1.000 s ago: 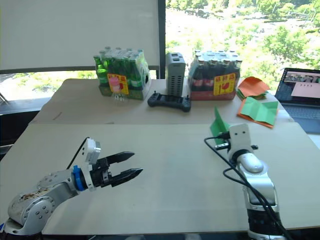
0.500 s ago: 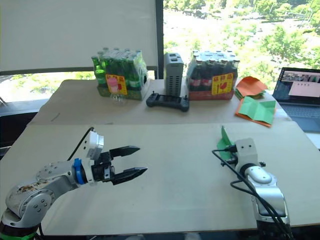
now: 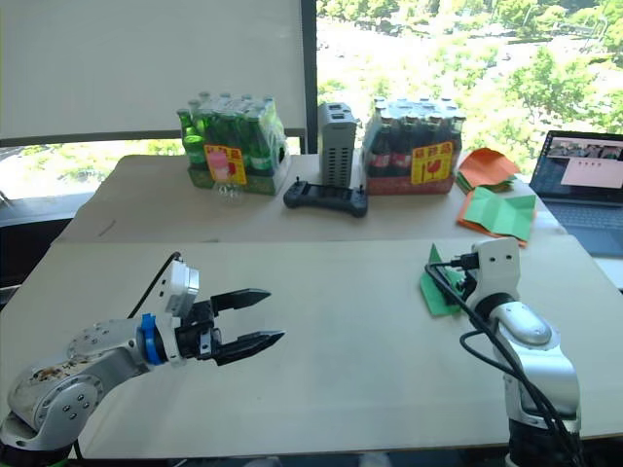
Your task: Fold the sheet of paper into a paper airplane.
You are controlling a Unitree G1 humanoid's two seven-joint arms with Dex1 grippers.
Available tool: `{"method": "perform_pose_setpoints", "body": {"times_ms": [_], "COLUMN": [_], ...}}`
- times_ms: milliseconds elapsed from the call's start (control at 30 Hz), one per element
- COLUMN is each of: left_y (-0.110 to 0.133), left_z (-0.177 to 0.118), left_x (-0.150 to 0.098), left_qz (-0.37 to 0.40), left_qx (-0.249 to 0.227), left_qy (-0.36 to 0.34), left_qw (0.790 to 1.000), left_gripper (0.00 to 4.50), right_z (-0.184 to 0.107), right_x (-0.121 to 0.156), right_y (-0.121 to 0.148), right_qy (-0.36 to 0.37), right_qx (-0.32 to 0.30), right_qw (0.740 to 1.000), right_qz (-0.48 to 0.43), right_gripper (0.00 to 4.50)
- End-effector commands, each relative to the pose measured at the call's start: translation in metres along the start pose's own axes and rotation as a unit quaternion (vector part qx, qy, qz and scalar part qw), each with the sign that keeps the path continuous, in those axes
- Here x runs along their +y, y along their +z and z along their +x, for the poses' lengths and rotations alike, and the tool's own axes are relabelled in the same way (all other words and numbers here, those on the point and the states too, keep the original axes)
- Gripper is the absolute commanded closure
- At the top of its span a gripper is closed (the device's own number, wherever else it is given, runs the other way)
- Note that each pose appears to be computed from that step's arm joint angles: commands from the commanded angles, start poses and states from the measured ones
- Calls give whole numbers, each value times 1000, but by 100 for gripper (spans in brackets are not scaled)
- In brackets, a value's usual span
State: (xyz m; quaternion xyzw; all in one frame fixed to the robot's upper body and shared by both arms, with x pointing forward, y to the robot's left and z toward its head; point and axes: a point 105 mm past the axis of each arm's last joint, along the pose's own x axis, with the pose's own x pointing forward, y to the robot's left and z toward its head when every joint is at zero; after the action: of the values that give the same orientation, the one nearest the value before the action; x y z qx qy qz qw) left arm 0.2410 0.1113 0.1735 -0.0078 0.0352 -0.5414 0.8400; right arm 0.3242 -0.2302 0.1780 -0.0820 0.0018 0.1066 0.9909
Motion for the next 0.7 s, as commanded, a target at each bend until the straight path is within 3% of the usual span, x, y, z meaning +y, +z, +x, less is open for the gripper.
{"method": "perform_pose_setpoints", "body": {"times_ms": [33, 167, 300, 700], "left_y": [3, -5, -24, -30], "left_z": [-17, -37, -70, -66], "left_x": [23, 52, 86, 72], "left_qz": [29, 38, 35, 24], "left_qx": [-14, -22, -25, -28], "left_qy": [85, 187, 320, 310], "left_qw": [996, 981, 946, 950], "left_gripper": [0, 0, 0, 0], "right_z": [-14, -18, -17, -6], "right_x": [52, 72, 94, 87], "right_y": [27, 15, -15, -32], "right_qy": [151, 193, 216, 201], "right_qx": [-64, -60, -36, -30], "right_qw": [986, 979, 976, 979], "right_qz": [-15, -13, -17, -1], "right_gripper": [2, 2, 2, 2]}}
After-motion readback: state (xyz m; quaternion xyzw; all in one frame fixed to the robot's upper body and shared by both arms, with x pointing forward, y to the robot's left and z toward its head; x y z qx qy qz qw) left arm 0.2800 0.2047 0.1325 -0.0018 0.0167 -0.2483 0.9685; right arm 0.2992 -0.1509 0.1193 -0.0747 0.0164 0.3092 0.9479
